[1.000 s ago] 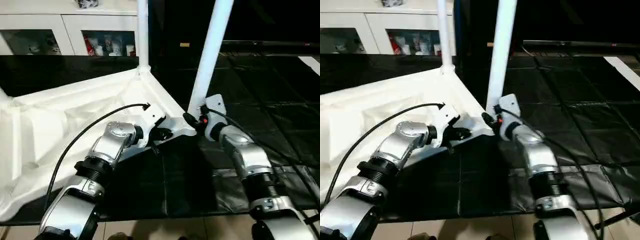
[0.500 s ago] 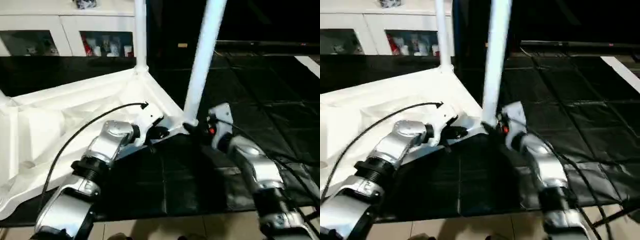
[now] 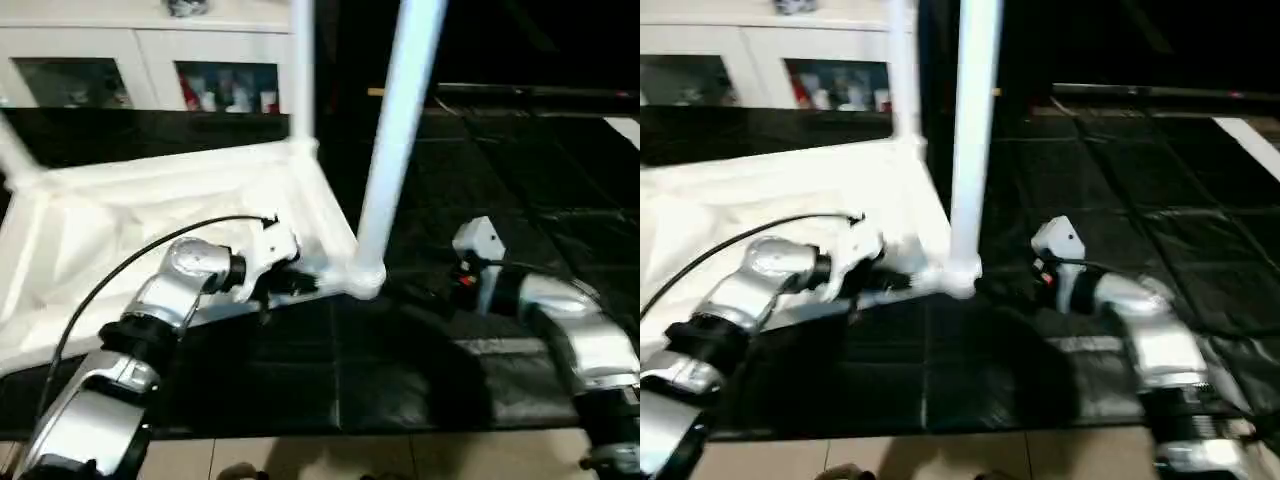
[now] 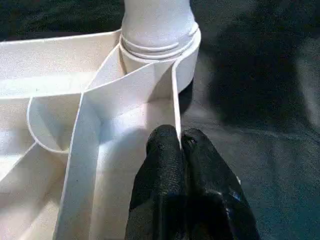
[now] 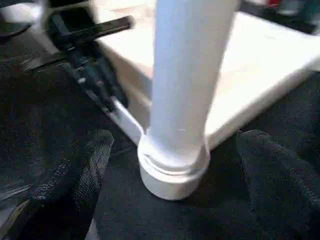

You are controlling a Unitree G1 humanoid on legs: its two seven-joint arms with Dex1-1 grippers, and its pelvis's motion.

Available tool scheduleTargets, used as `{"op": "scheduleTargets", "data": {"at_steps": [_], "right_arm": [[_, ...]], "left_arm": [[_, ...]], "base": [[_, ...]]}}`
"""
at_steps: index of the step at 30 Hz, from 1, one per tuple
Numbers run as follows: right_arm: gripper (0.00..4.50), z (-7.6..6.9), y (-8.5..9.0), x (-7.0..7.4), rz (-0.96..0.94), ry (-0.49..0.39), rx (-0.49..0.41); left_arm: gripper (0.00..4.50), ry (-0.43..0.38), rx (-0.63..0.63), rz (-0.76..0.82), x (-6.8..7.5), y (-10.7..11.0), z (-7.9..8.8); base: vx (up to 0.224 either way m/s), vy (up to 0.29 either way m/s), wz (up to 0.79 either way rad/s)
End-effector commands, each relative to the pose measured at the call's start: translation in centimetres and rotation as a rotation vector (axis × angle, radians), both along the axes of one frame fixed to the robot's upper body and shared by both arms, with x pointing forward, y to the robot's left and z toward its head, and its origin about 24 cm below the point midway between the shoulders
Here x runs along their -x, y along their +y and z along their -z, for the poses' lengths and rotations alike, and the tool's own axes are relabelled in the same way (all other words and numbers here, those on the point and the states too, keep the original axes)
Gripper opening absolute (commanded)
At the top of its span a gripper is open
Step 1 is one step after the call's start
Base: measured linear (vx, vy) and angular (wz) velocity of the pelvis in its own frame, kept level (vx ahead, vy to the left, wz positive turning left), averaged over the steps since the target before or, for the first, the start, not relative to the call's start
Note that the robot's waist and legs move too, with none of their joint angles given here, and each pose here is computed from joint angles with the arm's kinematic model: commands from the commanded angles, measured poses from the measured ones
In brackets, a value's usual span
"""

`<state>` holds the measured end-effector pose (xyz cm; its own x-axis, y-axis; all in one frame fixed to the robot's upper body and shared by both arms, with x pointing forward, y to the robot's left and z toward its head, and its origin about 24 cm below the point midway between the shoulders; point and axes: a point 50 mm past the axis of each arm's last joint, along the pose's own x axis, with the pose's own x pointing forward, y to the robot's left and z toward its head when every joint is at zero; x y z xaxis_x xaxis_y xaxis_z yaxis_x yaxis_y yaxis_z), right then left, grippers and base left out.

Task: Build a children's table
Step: Rotate leg to tighten

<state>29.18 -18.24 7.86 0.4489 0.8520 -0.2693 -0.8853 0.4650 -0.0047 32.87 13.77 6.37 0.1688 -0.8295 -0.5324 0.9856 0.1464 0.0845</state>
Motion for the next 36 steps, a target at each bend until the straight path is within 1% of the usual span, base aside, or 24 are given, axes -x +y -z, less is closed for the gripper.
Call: {"op": "scheduleTargets", "data": {"at_steps": [1, 2, 3, 4, 6, 7, 9, 10, 11, 12, 13, 15, 17, 20, 23, 24, 26, 28, 30, 31, 33, 36], "right_arm": [[4.26, -0.1, 0.4, 0.5, -0.083, 0.003, 0.008], [4.26, 0.0, 0.5, 0.7, -0.122, 0.004, 0.029], [4.26, 0.0, 0.5, 0.7, -0.122, 0.004, 0.029], [4.26, 0.3, 0.7, 0.9, -0.188, 0.031, 0.05], [4.26, 0.4, 0.8, 0.9, -0.213, 0.049, 0.053], [4.26, 0.5, 0.9, 1.0, -0.247, 0.077, 0.051], [4.26, 0.6, 0.9, 1.0, -0.258, 0.084, 0.054], [4.0, 0.6, 1.0, 1.0, -0.27, 0.094, 0.053], [4.0, 0.7, 1.0, 1.0, -0.277, 0.1, 0.053], [3.86, 0.8, 1.0, 0.9, -0.286, 0.108, 0.053], [3.86, 0.8, 1.1, 1.0, -0.292, 0.113, 0.053], [3.62, 0.9, 1.1, 1.0, -0.3, 0.12, 0.052], [3.49, 1.0, 1.2, 1.0, -0.317, 0.131, 0.045], [3.08, 1.1, 1.4, 1.1, -0.335, 0.144, 0.038], [2.87, 1.2, 1.4, 1.2, -0.345, 0.152, 0.035], [2.87, 1.3, 1.4, 1.2, -0.347, 0.155, 0.034], [2.59, 1.4, 1.5, 1.3, -0.351, 0.161, 0.03], [2.51, 1.4, 1.5, 1.3, -0.352, 0.162, 0.029], [2.31, 1.4, 1.5, 1.3, -0.353, 0.166, 0.026], [2.31, 1.4, 1.5, 1.3, -0.354, 0.167, 0.025], [2.12, 1.5, 1.5, 1.4, -0.354, 0.17, 0.02], [2.03, 1.5, 1.6, 1.5, -0.341, 0.172, 0.005]], "left_arm": [[0.0, -0.01, -0.004, 0.112, 0.5, -0.8, -0.5], [0.0, -0.003, -0.009, 0.146, 0.7, -0.9, -0.5], [0.0, -0.003, -0.009, 0.146, 0.7, -0.9, -0.5], [0.0, 0.01, -0.032, 0.217, 1.2, -0.9, -0.5], [0.0, 0.017, -0.036, 0.243, 1.4, -0.9, -0.5], [0.0, 0.025, -0.036, 0.272, 1.6, -1.0, -0.5], [0.0, 0.027, -0.036, 0.282, 1.7, -1.1, -0.6], [0.0, 0.03, -0.038, 0.296, 1.8, -1.1, -0.6], [0.0, 0.033, -0.039, 0.306, 1.8, -1.1, -0.7], [0.0, 0.034, -0.041, 0.316, 1.9, -1.1, -0.8], [0.0, 0.034, -0.043, 0.322, 2.0, -1.1, -0.8], [0.0, 0.035, -0.044, 0.329, 2.0, -1.1, -0.8], [0.0, 0.036, -0.047, 0.343, 2.2, -1.1, -0.8], [0.0, 0.041, -0.051, 0.354, 2.3, -1.1, -0.8], [0.0, 0.044, -0.053, 0.359, 2.4, -1.1, -0.8], [0.0, 0.046, -0.054, 0.36, 2.4, -1.1, -0.8], [0.0, 0.047, -0.057, 0.362, 2.5, -1.1, -0.7], [0.0, 0.048, -0.057, 0.363, 2.5, -1.1, -0.7], [0.0, 0.049, -0.057, 0.364, 2.5, -1.2, -0.7], [0.0, 0.049, -0.057, 0.364, 2.5, -1.2, -0.7], [0.0, 0.051, -0.058, 0.363, 2.6, -1.2, -0.6], [0.0, 0.053, -0.064, 0.342, 2.5, -1.1, -0.5]], "base": [[0.0, 0.0, 0.0], [0.0, 0.0, 0.0], [0.0, 0.0, 0.0], [0.0, 0.0, 0.0], [0.0, 0.0, 0.0], [0.0, 0.0, 0.0], [0.0, 0.0, 0.0], [0.0, 0.0, 0.0], [0.0, 0.0, 0.0], [0.0, 0.0, 0.0], [0.0, 0.0, 0.0], [0.0, 0.0, 0.0], [0.0, 0.0, 0.0], [0.0, 0.0, 0.0], [0.0, 0.0, 0.0], [0.0, 0.0, 0.0], [0.0, 0.0, 0.0], [0.0, 0.0, 0.0], [0.0, 0.0, 0.0], [0.0, 0.0, 0.0], [0.0, 0.0, 0.0], [0.0, 0.0, 0.0]]}}
